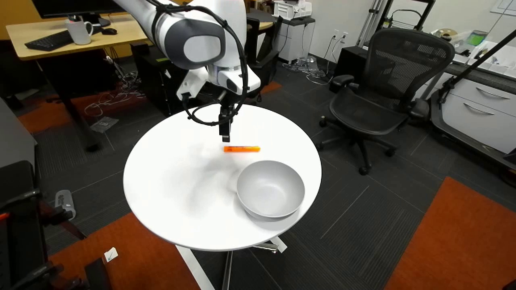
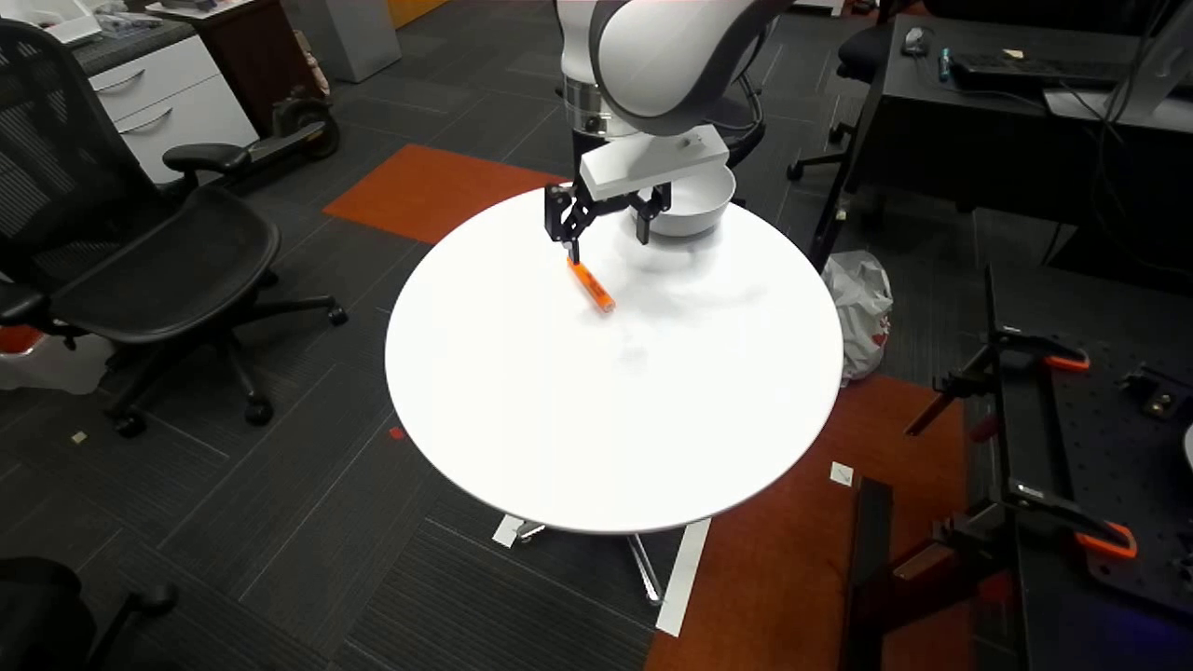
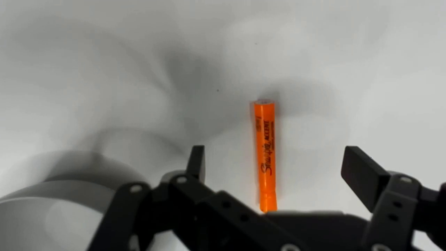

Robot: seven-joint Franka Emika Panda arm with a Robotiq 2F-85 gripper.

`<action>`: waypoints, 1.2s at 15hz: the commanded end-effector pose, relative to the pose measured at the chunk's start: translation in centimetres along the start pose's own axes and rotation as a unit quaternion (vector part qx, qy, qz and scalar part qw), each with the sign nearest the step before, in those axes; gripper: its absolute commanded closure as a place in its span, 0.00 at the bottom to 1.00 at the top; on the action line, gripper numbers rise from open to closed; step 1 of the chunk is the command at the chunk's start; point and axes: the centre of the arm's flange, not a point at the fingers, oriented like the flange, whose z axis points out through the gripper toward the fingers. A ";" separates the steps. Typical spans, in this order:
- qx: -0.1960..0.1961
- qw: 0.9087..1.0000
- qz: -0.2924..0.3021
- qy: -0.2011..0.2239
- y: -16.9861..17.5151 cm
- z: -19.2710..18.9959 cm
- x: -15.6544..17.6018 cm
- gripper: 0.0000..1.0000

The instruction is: Move the orange marker to the left

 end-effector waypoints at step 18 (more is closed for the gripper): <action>-0.035 0.999 -0.008 -0.033 -1.9 7.1 5.8 0.50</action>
